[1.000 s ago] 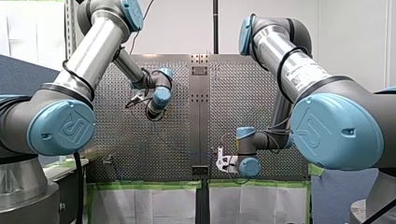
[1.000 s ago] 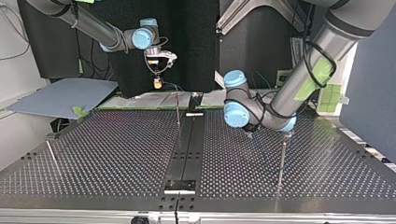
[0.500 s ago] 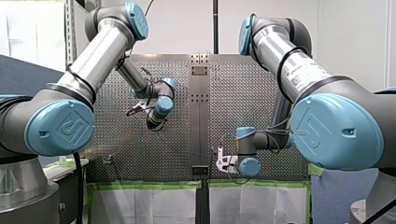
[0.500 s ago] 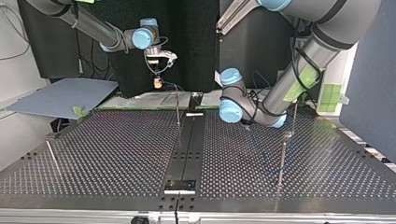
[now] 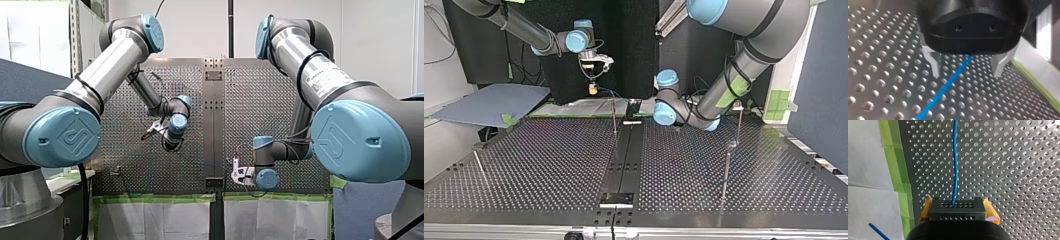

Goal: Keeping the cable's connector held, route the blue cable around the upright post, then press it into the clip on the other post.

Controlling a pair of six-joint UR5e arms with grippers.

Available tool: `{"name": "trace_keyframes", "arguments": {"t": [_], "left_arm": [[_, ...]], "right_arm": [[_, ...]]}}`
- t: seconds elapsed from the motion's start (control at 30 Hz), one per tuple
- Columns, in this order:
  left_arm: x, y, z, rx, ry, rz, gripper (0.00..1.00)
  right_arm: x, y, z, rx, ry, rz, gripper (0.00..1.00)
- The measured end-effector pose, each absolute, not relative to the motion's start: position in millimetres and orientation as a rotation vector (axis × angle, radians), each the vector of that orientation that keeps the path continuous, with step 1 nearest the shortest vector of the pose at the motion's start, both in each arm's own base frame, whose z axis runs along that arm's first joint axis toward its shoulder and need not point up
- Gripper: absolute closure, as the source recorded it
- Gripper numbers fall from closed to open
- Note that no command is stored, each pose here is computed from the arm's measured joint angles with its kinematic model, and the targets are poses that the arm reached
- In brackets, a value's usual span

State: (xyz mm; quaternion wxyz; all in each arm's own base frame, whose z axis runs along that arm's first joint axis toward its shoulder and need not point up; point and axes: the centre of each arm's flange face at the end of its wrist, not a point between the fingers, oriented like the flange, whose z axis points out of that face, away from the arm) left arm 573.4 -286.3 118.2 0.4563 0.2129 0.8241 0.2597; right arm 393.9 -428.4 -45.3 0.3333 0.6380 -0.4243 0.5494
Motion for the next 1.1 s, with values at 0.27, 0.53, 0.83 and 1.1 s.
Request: {"name": "trace_keyframes", "arguments": {"t": [0.27,0.53,0.83,1.1], "left_arm": [[571.6,-301.2,111.0,0.494,2.03,0.51,0.0],[561.0,-312.0,70.6,0.505,2.098,0.433,0.0],[552.7,-336.1,64.8,0.489,2.099,0.27,0.0],[542.8,-358.7,62.6,0.472,2.108,0.107,0.0]], "right_arm": [[394.5,-428.2,-45.2,1.667,-1.105,1.439,1.0],[394.8,-428.3,-45.0,1.667,-1.104,1.441,1.0],[395.1,-428.2,-45.1,1.671,-1.1,1.441,1.0],[395.4,-427.9,-45.0,1.672,-1.097,1.441,1.0]]}}
